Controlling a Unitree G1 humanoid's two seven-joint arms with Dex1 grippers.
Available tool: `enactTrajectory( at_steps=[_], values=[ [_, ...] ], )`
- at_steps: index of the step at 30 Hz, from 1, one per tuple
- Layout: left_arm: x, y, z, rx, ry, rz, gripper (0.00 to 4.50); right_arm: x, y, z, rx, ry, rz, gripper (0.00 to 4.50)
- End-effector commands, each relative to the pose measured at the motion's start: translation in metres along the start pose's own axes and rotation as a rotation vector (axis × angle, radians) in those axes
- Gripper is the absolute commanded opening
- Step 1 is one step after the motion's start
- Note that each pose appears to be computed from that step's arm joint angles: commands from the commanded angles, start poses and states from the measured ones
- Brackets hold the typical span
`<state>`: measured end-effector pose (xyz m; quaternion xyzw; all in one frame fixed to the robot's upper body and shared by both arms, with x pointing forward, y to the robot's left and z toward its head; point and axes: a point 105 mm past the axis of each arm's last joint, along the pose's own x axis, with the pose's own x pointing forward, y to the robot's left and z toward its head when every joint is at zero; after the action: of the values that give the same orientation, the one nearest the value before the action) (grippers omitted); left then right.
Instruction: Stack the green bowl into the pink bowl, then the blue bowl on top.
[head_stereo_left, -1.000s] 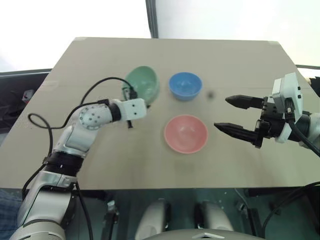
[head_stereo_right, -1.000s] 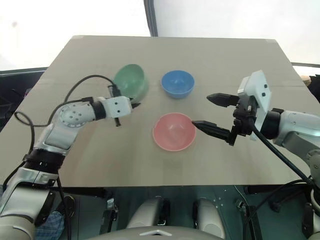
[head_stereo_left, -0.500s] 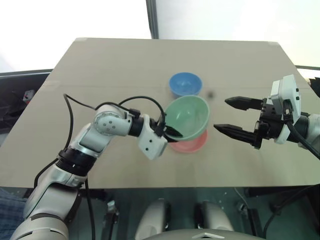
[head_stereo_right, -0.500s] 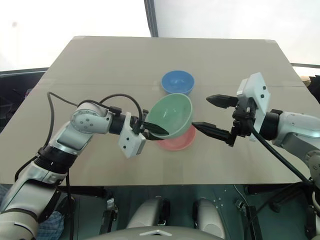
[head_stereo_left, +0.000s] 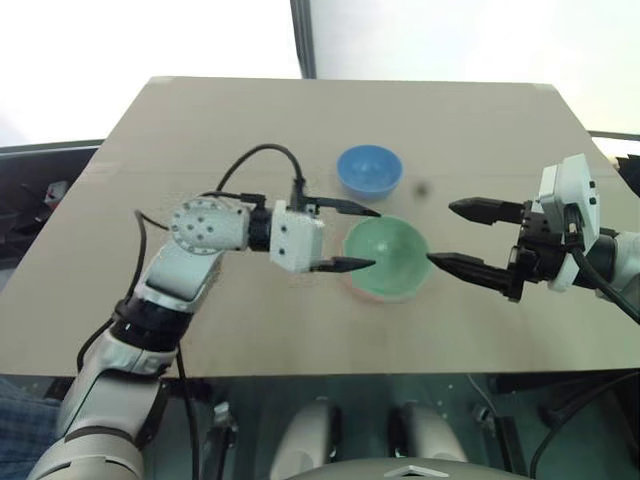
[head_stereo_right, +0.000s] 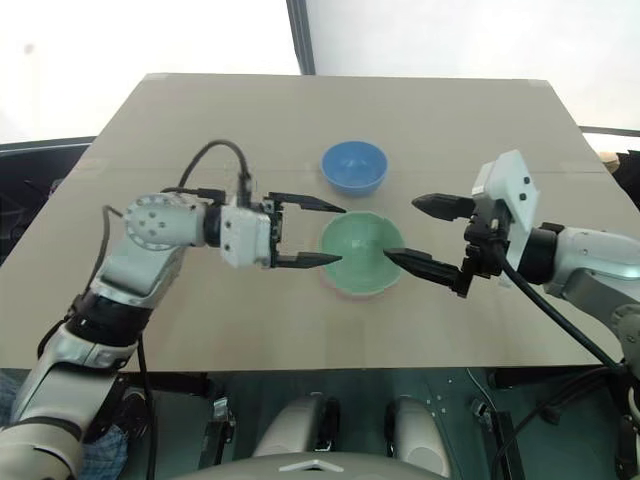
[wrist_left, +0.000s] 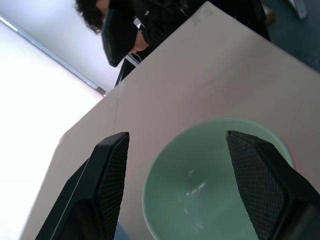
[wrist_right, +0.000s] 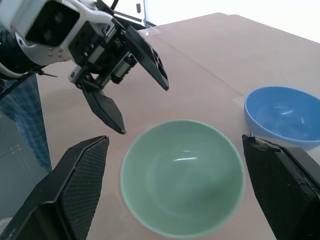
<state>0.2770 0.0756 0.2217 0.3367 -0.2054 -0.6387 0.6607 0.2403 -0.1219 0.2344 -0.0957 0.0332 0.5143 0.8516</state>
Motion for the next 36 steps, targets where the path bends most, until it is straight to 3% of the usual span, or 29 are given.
enactTrajectory(
  at_steps=[1, 6, 14, 23, 36],
  values=[
    [-0.016, 0.028, 0.012, -0.123, -0.048, 0.201, 3.26, -0.001, 0.0, 0.006, -0.039, -0.013, 0.001, 4.5],
    [-0.058, 0.049, -0.021, -0.366, 0.035, 0.51, 3.26, 0.002, -0.006, 0.0, -0.049, 0.023, -0.023, 4.5],
    [-0.101, 0.008, -0.033, -0.597, 0.05, 0.598, 3.26, 0.037, -0.06, -0.02, -0.216, 0.175, -0.169, 4.5],
    [-0.127, -0.002, -0.034, -0.59, 0.12, 0.709, 3.26, 0.114, -0.099, -0.02, -0.378, 0.243, -0.191, 4.5],
    [-0.147, -0.02, -0.023, -0.556, 0.198, 0.846, 3.26, 0.204, -0.1, -0.033, -0.462, 0.343, -0.128, 4.5]
  ],
)
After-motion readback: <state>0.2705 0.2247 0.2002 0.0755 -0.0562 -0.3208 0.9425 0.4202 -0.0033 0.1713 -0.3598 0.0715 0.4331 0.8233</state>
